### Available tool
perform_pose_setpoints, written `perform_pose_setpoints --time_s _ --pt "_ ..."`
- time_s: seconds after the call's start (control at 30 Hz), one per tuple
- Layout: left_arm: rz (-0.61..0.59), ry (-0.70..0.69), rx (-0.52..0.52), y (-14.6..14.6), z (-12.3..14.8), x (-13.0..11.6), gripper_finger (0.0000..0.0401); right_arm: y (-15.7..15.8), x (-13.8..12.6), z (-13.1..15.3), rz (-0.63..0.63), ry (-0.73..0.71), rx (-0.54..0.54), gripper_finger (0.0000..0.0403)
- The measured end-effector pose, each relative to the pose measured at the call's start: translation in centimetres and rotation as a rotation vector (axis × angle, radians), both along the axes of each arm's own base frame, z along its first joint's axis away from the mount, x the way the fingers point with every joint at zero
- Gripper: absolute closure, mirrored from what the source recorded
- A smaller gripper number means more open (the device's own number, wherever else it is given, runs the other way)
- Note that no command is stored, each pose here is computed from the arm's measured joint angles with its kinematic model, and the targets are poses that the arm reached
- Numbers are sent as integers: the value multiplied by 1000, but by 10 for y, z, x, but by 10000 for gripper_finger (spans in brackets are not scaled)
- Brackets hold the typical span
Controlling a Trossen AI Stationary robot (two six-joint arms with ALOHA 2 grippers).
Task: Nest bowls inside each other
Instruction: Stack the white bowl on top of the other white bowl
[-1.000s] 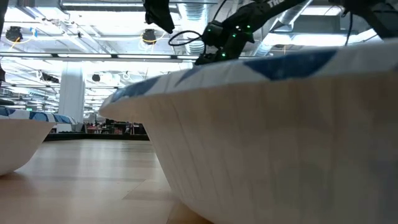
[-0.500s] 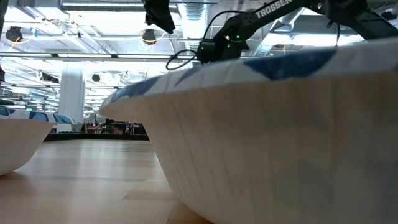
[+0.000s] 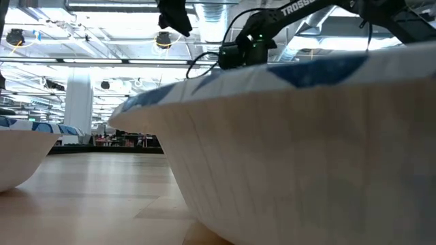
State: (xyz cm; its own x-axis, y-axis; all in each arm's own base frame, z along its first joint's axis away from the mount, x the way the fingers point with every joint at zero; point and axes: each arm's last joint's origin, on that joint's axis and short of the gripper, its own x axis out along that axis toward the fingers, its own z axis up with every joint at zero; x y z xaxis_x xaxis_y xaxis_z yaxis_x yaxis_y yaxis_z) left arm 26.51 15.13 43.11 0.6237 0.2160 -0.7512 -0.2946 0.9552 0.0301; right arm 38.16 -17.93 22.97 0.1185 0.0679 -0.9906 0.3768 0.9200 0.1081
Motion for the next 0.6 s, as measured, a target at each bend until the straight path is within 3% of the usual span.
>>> perform_pose_setpoints --time_s 0.1,0.2,0.33,0.47,0.6 --pt "-39 -1 -29 -7 -4 5 255 20 0 0 106 5 157 187" --pt "-54 36 -43 -12 -13 9 255 38 0 6 185 20 207 197" --pt "-67 108 -85 -17 -34 14 255 59 3 26 243 -49 130 209" --pt "-69 163 -142 -26 -54 19 255 74 -1 66 279 -215 29 215" --pt "-117 113 -126 -42 -53 23 255 80 -19 109 251 -401 -53 218"
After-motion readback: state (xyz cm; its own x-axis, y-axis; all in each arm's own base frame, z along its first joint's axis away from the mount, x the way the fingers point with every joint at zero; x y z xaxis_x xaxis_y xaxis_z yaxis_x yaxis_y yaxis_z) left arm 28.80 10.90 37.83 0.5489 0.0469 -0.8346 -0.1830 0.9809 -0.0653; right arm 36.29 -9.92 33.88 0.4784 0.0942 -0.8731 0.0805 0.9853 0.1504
